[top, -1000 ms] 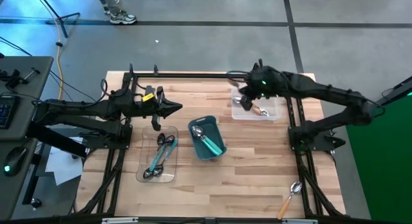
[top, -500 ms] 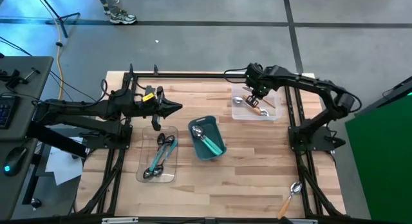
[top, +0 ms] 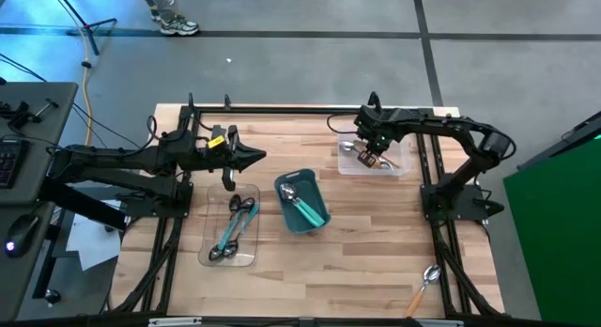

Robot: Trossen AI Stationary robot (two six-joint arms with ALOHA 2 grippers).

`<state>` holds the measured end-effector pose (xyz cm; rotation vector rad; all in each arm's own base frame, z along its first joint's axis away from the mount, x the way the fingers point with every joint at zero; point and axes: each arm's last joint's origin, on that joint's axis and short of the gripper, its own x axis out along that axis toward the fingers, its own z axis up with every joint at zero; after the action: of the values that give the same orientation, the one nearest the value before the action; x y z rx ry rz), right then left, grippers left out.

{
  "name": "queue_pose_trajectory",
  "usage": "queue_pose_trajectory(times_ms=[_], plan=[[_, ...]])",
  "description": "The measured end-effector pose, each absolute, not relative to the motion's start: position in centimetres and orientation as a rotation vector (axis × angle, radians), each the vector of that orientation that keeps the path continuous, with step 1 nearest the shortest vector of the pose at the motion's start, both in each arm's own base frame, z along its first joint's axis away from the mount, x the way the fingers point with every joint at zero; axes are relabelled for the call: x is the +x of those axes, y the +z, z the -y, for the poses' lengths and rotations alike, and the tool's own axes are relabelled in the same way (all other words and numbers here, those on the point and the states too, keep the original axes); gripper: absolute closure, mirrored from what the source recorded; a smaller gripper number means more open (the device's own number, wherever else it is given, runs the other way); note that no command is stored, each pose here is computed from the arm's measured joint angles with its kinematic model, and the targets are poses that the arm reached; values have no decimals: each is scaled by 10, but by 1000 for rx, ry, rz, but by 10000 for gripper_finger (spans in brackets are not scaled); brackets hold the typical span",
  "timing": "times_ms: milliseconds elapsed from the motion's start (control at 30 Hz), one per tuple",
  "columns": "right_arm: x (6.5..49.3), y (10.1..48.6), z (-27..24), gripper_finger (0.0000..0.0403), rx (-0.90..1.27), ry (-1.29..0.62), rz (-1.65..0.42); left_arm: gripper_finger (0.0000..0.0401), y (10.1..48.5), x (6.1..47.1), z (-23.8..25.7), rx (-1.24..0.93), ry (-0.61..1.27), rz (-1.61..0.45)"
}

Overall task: Sort silverware by color (type)
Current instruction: Put the orange spoon into the white bin

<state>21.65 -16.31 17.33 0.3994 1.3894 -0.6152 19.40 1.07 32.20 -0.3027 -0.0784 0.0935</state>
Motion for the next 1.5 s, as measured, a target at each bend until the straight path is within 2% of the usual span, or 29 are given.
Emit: queue_pose_trajectory(times_ms=[1500], plan=[[221,174,165,403,465,-645,-1311,401,321,194,-11,-250,106,71]])
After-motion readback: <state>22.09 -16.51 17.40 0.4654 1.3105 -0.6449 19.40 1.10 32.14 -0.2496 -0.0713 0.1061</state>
